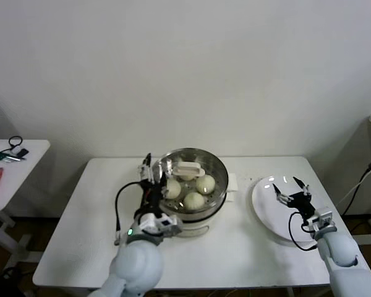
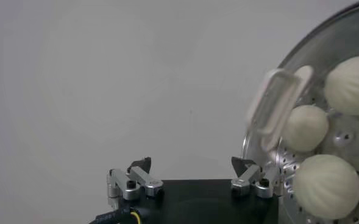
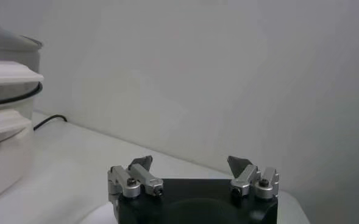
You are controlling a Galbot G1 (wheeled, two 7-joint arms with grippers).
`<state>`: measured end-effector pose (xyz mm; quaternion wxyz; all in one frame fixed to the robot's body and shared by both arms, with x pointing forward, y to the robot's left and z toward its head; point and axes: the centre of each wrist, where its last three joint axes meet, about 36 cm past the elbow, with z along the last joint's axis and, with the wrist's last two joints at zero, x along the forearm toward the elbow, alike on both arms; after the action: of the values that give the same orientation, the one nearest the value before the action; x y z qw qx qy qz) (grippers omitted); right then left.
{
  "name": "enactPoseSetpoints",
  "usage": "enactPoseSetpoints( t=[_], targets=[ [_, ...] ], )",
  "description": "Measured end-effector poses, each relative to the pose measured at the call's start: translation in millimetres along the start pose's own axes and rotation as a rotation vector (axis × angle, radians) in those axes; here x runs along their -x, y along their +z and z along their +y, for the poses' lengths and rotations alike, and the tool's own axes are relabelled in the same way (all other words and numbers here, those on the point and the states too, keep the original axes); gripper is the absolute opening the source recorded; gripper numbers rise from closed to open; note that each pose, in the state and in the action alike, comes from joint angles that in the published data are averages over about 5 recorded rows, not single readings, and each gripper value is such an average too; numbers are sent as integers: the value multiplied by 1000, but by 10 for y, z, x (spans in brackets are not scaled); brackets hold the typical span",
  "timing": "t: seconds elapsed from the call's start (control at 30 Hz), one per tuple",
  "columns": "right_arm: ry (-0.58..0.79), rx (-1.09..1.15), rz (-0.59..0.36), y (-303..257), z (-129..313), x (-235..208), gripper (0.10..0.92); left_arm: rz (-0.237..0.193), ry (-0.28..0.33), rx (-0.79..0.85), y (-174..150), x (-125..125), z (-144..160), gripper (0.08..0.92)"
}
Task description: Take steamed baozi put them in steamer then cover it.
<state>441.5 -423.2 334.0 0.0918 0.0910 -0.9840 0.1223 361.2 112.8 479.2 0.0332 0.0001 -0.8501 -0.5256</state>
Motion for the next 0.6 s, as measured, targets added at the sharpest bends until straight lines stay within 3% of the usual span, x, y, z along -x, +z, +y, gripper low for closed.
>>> enactPoseSetpoints(
  t=[0.1, 0.37, 0.6],
  targets=[
    [-1, 5, -3, -7, 13, -16, 823, -4, 6, -95, 143, 0, 66, 823],
    [-15, 10, -8, -19, 69, -89, 823, -81, -3, -367, 658, -20, 115, 823],
    [-21, 14, -23, -29, 148, -153, 823, -95, -26, -592, 1080, -54, 25, 823]
  ],
)
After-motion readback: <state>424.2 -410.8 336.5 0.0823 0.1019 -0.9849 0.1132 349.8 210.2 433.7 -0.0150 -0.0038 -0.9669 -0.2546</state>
